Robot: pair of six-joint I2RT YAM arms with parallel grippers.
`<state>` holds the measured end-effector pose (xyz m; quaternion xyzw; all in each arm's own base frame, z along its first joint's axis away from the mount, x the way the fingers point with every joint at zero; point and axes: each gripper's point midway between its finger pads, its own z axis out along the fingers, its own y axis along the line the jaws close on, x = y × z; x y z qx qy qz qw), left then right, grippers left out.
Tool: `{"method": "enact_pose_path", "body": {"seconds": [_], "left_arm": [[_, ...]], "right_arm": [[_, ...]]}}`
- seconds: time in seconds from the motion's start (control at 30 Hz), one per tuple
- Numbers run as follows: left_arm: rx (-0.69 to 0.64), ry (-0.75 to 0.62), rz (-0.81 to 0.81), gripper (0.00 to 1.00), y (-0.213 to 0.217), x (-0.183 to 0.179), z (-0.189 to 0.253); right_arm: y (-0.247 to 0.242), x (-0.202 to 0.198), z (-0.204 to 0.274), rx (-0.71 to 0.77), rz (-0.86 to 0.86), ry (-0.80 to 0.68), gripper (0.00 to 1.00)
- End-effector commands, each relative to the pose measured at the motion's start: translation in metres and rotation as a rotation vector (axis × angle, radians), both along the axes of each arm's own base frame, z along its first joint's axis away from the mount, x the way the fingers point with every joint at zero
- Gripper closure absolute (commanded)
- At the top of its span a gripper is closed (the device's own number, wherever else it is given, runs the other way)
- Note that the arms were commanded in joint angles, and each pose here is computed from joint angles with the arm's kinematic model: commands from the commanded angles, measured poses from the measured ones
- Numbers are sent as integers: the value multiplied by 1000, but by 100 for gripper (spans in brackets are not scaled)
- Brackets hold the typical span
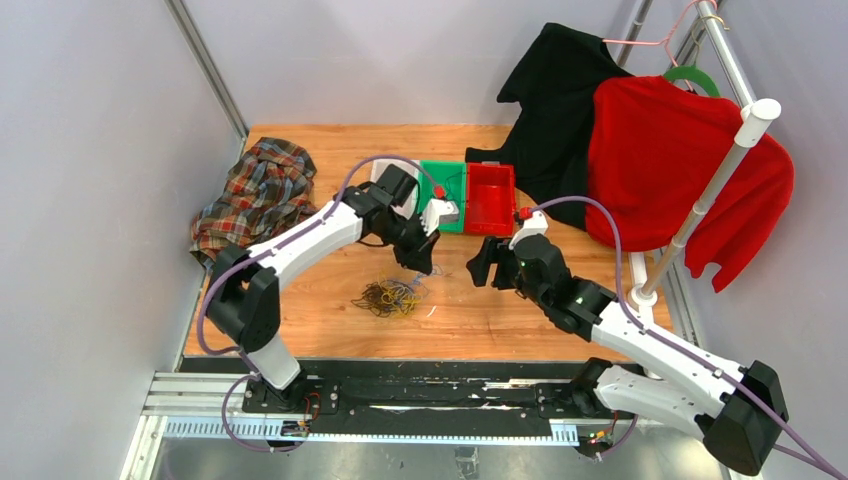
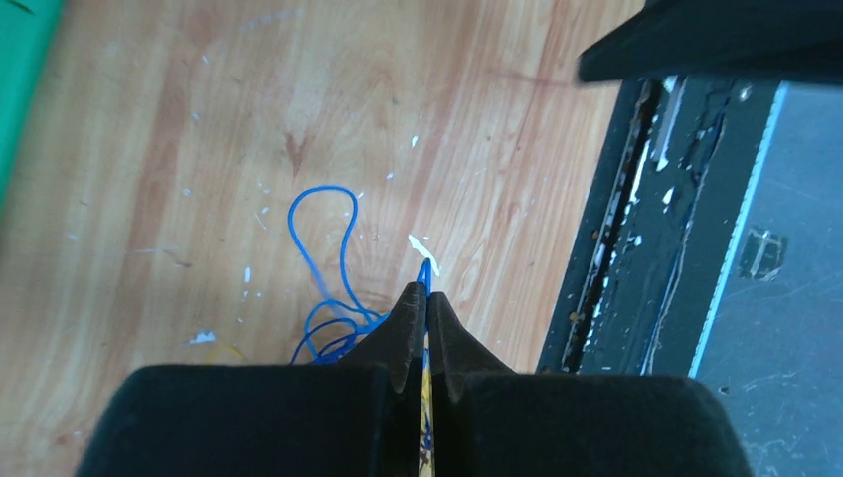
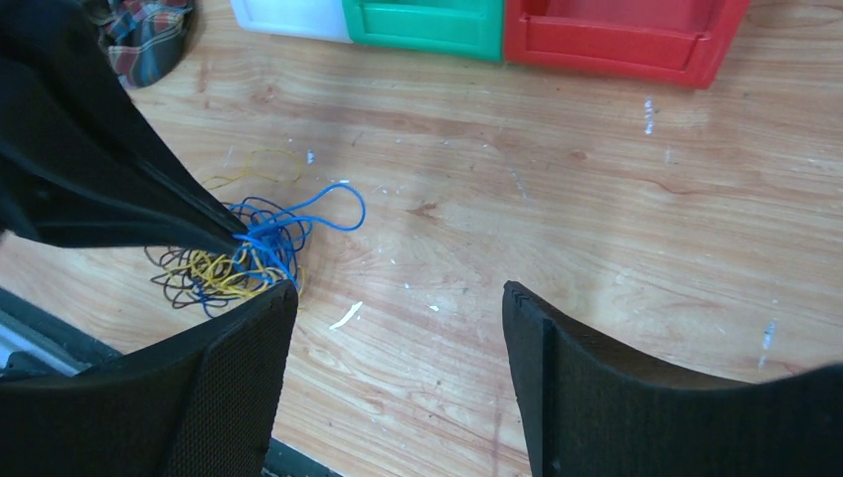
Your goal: Untangle the cables
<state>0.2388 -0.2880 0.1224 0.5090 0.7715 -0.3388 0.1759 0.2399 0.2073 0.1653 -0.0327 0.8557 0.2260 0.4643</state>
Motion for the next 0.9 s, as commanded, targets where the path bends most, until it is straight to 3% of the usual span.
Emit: {"method": "enact_pose_path", "body": {"seconds": [0.0, 0.17, 0.43, 0.87], "left_arm": [[-75, -39, 15, 99, -6, -4, 53], [-128, -105, 55, 99, -2, -6, 97], [-203, -185, 91, 99, 6, -16, 163], [-307, -270, 105, 99, 18, -37, 235]], "right_arm": [[16, -1, 7, 81, 71, -28, 23], [47, -9, 29, 188, 208, -84, 22], [97, -12, 60, 230, 342, -219, 22], [165, 11, 64, 283, 402, -216, 22]]}}
